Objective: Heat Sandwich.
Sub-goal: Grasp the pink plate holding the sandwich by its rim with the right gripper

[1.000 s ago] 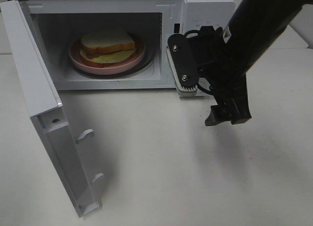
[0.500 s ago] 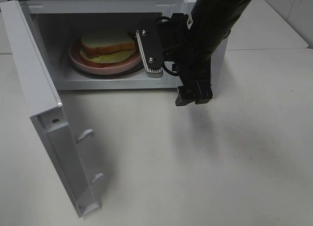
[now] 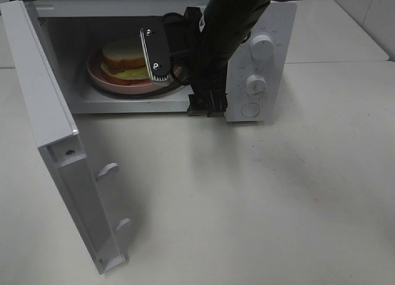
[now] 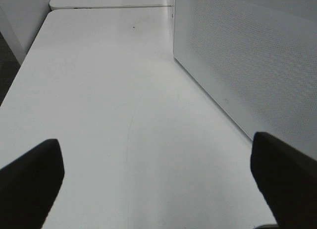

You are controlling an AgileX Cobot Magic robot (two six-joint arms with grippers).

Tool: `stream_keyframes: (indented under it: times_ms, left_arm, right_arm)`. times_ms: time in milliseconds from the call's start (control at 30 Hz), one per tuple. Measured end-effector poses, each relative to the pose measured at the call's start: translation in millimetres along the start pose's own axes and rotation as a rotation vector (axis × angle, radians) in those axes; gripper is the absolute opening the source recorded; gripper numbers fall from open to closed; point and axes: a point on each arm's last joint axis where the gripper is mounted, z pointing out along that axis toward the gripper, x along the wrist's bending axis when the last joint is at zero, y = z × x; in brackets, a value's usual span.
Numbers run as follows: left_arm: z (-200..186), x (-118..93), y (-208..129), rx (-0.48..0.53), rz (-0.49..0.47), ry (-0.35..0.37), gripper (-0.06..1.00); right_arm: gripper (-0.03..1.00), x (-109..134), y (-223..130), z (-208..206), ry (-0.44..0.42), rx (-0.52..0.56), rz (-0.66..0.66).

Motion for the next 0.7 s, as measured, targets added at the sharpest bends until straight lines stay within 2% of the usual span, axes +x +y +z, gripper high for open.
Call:
stream_keyframes:
  times_ms: [700]
  left_arm:
    - [0.0,0.0,0.0,0.0,0.0,0.0,0.96]
  right_arm:
    - [0.87,-32.3,17.1,67.9,-0.064,-0.029,0.001]
